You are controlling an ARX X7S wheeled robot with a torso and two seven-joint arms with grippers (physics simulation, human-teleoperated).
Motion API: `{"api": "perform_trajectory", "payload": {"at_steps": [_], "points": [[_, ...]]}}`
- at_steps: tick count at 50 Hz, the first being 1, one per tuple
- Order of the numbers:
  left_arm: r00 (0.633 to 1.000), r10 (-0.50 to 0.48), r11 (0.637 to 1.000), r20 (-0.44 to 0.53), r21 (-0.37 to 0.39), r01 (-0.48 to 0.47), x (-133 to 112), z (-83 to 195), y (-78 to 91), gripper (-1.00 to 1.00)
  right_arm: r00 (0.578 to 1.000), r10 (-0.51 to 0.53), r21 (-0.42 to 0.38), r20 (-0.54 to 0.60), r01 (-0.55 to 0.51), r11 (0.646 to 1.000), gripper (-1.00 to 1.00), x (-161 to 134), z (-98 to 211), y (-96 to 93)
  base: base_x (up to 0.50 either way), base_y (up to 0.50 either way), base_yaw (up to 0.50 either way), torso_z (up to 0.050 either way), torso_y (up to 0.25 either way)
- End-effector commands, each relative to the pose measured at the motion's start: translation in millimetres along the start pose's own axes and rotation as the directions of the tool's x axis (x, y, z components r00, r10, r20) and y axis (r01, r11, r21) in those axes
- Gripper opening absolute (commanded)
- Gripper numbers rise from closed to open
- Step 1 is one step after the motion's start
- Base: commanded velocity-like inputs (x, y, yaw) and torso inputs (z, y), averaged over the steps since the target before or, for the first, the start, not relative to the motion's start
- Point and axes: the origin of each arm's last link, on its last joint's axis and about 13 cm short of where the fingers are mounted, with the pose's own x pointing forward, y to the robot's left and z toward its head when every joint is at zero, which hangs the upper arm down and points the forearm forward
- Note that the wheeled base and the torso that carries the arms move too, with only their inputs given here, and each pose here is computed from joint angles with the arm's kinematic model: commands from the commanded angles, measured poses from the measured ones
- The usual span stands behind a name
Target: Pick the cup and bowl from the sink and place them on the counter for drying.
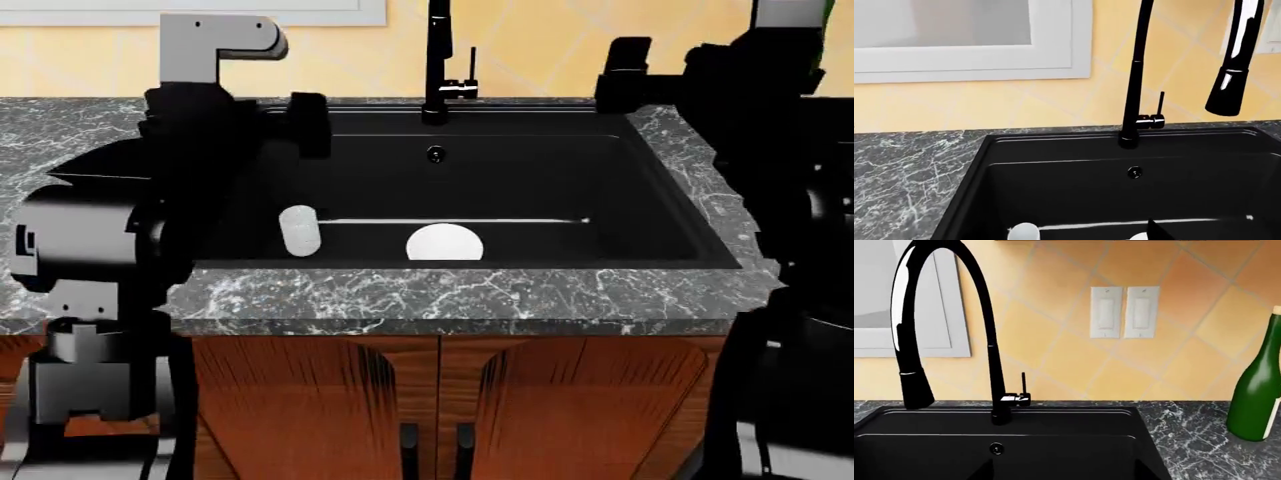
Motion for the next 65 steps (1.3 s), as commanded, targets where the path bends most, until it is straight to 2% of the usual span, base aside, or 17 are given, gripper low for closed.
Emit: {"api": "perform_trajectory", "payload": {"at_steps": [1, 4, 8, 23, 29, 48, 65], "points": [[1.0, -0.017, 1.0, -0.011, 0.02, 0.018, 22.4, 26.2, -1.8, 1.0, 0.998, 0.019, 0.015, -0.055, -0.018, 1.0, 1.0, 20.0, 2.5, -1.6, 0.0, 0.0, 0.0, 0.0, 0.0], [0.999, -0.013, 1.0, -0.034, 0.011, 0.013, 26.8, 23.2, -1.2, 1.0, 0.997, 0.026, -0.036, -0.077, -0.029, 0.999, 1.0, 20.5, -8.1, -1.7, 0.0, 0.0, 0.0, 0.0, 0.0], [0.999, -0.011, 1.0, -0.048, 0.009, 0.011, 30.5, 24.9, -0.2, 1.0, 0.995, 0.033, -0.044, -0.091, -0.037, 0.998, 1.0, 18.4, -11.9, -0.1, 0.13, 0.0, 0.0, 0.0, 0.0], [0.997, -0.012, 1.0, -0.071, 0.023, 0.013, 28.4, 17.9, 1.3, 1.0, 0.992, 0.025, -0.021, -0.124, -0.028, 0.999, 1.0, 13.6, -15.5, -4.1, 0.41, 0.0, 0.0, 0.0, 0.0], [0.996, -0.012, 1.0, -0.09, 0.012, 0.013, 25.3, 3.8, 2.2, 1.0, 0.992, 0.026, -0.008, -0.122, -0.027, 1.0, 1.0, 10.8, -16.9, -6.2, 0.41, 0.0, 0.0, 0.0, 0.0], [0.995, -0.008, 1.0, -0.104, 0.021, 0.01, 23.7, -1.5, 3.5, 1.0, 0.992, 0.015, 0.005, -0.122, -0.015, 1.0, 1.0, 6.2, -19.7, -9.5, 0.41, 0.0, 0.0, 0.0, 0.001], [0.994, 0.003, 1.0, -0.107, 0.029, 0.0, 21.4, -2.3, 7.2, 1.0, 0.992, 0.017, -0.001, -0.125, -0.017, 1.0, 1.0, 5.7, -20.6, -9.1, 0.26, 0.0, 0.0, 0.0, 0.001]]}}
